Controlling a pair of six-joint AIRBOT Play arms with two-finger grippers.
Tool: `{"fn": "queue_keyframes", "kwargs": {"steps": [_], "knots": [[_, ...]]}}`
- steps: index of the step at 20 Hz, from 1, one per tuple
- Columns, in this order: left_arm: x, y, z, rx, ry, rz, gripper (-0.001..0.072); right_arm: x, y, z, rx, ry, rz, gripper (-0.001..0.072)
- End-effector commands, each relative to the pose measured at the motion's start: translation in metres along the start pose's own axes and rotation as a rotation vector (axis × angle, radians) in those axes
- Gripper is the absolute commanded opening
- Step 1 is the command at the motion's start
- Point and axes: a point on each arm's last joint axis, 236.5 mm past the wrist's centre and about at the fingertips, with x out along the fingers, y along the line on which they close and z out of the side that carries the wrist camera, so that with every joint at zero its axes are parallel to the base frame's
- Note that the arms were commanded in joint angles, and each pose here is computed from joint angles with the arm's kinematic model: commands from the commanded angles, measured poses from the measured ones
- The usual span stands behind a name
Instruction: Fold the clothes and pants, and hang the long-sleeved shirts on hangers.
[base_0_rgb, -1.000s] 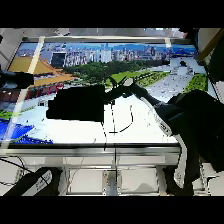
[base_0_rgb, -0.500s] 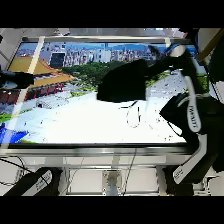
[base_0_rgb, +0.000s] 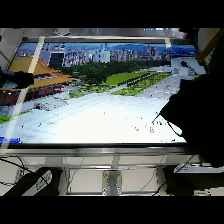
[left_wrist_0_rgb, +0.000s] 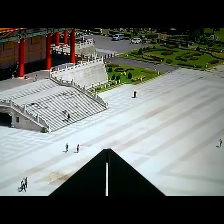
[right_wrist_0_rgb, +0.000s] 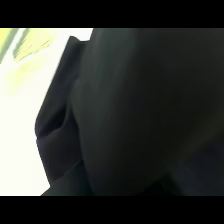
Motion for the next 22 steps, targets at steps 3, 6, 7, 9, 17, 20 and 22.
{"fn": "queue_keyframes", "kwargs": {"steps": [3,6,7,9,17,20,22], "knots": [[0.0,-0.002,0.0,-0.013,-0.001,-0.007,0.0006,-0.041,-0.112,-0.076,0.327,0.026,-0.211,0.0013],[0.0,-0.002,0.0,-0.013,-0.001,-0.007,0.0006,-0.002,-0.149,-0.159,0.499,0.256,-0.265,0.0014],[0.0,-0.002,0.0,-0.013,-0.001,-0.007,0.0006,0.009,-0.155,-0.183,0.542,0.325,-0.27,0.0015],[0.0,-0.002,0.0,-0.013,-0.001,-0.007,0.0006,0.015,-0.159,-0.206,0.589,0.383,-0.285,0.0131],[0.0,-0.002,0.0,-0.013,-0.001,-0.007,0.0006,-0.097,-0.116,-0.112,0.524,-0.117,-0.379,0.0504],[0.0,-0.002,-0.001,-0.013,0.004,-0.008,0.0006,-0.12,0.012,-0.048,0.266,-0.337,0.035,0.0117],[0.0,-0.002,-0.001,-0.013,0.006,-0.008,0.0007,-0.133,0.128,-0.043,-0.105,-0.395,0.338,0.0016]]}}
